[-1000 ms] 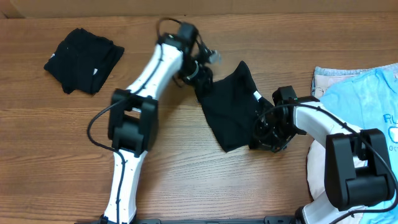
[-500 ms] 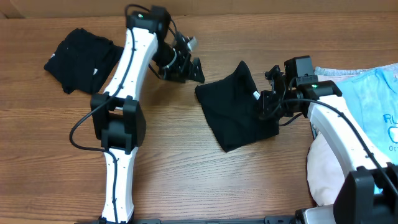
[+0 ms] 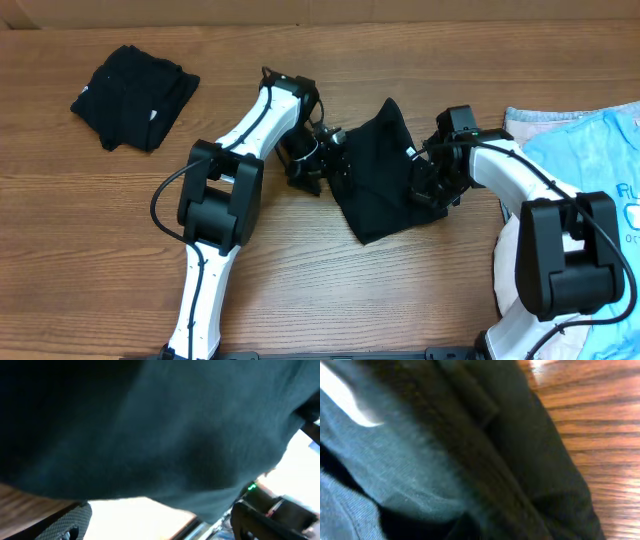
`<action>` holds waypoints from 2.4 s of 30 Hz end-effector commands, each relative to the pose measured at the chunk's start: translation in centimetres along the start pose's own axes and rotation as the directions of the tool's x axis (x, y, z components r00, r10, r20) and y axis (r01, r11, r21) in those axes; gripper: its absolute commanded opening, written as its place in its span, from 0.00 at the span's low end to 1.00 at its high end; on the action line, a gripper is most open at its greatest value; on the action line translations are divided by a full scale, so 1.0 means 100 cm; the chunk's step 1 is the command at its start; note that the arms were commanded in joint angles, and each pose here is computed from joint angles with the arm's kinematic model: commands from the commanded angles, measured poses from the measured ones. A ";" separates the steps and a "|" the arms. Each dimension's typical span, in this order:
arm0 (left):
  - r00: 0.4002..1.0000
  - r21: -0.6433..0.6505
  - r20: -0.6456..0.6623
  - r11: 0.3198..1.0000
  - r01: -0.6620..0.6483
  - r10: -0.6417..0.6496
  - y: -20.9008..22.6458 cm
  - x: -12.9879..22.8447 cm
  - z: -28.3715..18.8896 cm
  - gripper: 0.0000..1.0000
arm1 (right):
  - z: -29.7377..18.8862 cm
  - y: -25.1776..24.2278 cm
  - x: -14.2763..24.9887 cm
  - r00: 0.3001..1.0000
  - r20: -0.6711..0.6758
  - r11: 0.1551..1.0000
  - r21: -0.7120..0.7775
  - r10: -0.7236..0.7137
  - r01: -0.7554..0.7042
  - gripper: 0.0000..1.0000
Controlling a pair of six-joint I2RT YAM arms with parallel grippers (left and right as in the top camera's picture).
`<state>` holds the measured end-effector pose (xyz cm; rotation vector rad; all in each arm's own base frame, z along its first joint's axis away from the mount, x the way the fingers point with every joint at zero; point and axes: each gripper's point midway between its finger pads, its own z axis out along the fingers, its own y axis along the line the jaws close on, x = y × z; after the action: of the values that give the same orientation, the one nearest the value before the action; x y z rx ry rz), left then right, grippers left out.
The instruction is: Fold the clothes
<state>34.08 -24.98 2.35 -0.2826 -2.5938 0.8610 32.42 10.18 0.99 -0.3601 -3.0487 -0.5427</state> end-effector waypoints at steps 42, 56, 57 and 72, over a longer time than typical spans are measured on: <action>0.705 0.069 0.697 0.991 0.117 -0.132 0.107 -0.081 -0.285 0.04 | -0.114 0.064 0.012 0.963 0.217 0.957 -0.204 -0.160 0.205 0.08; 0.357 0.103 0.896 0.908 0.407 -0.262 0.273 -0.028 -0.408 0.07 | -0.113 0.064 0.013 0.970 0.206 0.962 -0.209 -0.130 0.173 0.08; 0.356 0.110 0.891 0.896 0.431 -0.281 0.283 -0.024 -0.404 0.20 | -0.113 0.064 0.012 0.970 0.207 0.962 -0.209 -0.130 0.174 0.08; 0.498 0.184 0.782 0.902 0.390 -0.375 0.278 0.005 -0.362 1.00 | -0.112 0.061 0.018 0.975 0.183 0.966 -0.204 -0.124 0.161 0.08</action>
<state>50.74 16.75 9.41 0.9968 -3.2093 0.7934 31.56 12.27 12.96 -0.1993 -3.1918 -0.8857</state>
